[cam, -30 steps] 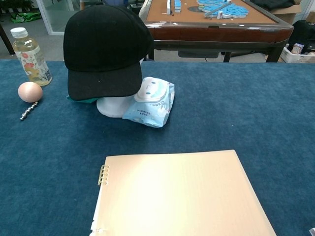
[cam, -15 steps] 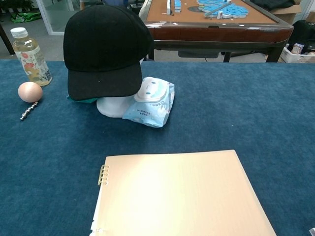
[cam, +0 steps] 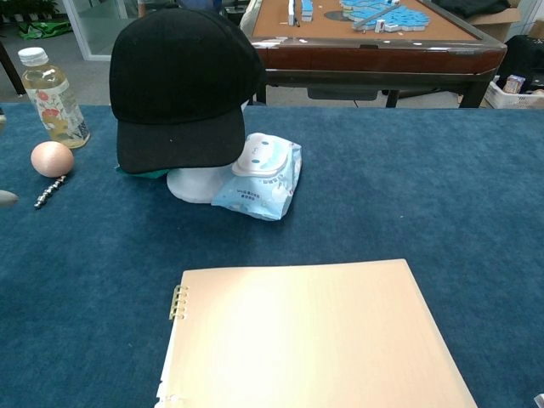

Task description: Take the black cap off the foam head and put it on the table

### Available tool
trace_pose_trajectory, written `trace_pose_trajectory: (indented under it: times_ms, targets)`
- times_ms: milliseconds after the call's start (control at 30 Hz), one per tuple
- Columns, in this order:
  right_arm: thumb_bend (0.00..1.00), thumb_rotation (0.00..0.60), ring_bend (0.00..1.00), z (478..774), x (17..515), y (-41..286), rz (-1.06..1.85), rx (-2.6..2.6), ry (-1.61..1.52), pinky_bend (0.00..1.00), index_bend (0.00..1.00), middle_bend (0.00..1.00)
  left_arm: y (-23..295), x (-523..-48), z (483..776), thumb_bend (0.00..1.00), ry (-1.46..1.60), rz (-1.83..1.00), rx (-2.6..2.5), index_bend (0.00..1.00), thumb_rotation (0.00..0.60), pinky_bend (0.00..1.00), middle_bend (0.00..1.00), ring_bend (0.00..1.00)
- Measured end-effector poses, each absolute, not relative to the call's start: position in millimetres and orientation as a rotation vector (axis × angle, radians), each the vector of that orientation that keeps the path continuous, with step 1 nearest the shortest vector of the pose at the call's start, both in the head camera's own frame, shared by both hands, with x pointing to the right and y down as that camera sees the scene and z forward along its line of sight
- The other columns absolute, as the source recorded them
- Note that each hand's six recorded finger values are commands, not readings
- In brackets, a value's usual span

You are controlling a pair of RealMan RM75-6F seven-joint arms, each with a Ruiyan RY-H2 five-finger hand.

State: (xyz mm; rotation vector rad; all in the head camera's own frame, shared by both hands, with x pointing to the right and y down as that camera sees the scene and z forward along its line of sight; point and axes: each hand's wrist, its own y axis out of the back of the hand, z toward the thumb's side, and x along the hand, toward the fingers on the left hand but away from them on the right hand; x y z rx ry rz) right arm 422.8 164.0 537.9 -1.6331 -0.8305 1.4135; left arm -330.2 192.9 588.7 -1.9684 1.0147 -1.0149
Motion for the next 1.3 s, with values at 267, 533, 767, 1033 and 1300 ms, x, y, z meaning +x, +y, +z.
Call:
trace_pose_trajectory:
  times_ms: [267,533,767,1033,1300]
  targets:
    - [0.00,0.600,0.22,537.1,432.0,164.5,1.419,-1.621,-0.857,0.36,0.40,0.32,183.7,-313.4,606.4,0.02,1.078,-0.918,-1.962,0.80,0.600,0.77,0.97,0.80]
    - [0.00,0.600,0.22,538.5,438.9,163.6,1.433,-1.617,-0.869,0.36,0.40,0.32,176.2,-296.8,627.5,0.02,1.062,-0.921,-1.975,0.80,0.600,0.77,0.97,0.80]
    - [0.00,0.600,0.22,540.8,443.3,162.2,1.442,-1.620,-0.875,0.36,0.40,0.32,169.4,-288.3,641.2,0.02,1.054,-0.932,-1.963,0.80,0.600,0.77,0.97,0.80]
    - [0.00,0.600,0.22,541.1,447.6,162.5,1.447,-1.621,-0.885,0.36,0.40,0.32,166.2,-279.0,646.5,0.02,1.060,-0.921,-1.949,0.79,0.600,0.77,0.96,0.79]
    - [0.00,0.600,0.22,539.7,449.7,162.9,1.447,-1.617,-0.891,0.36,0.40,0.32,161.5,-262.5,647.0,0.02,1.027,-0.907,-1.957,0.79,0.600,0.77,0.96,0.79]
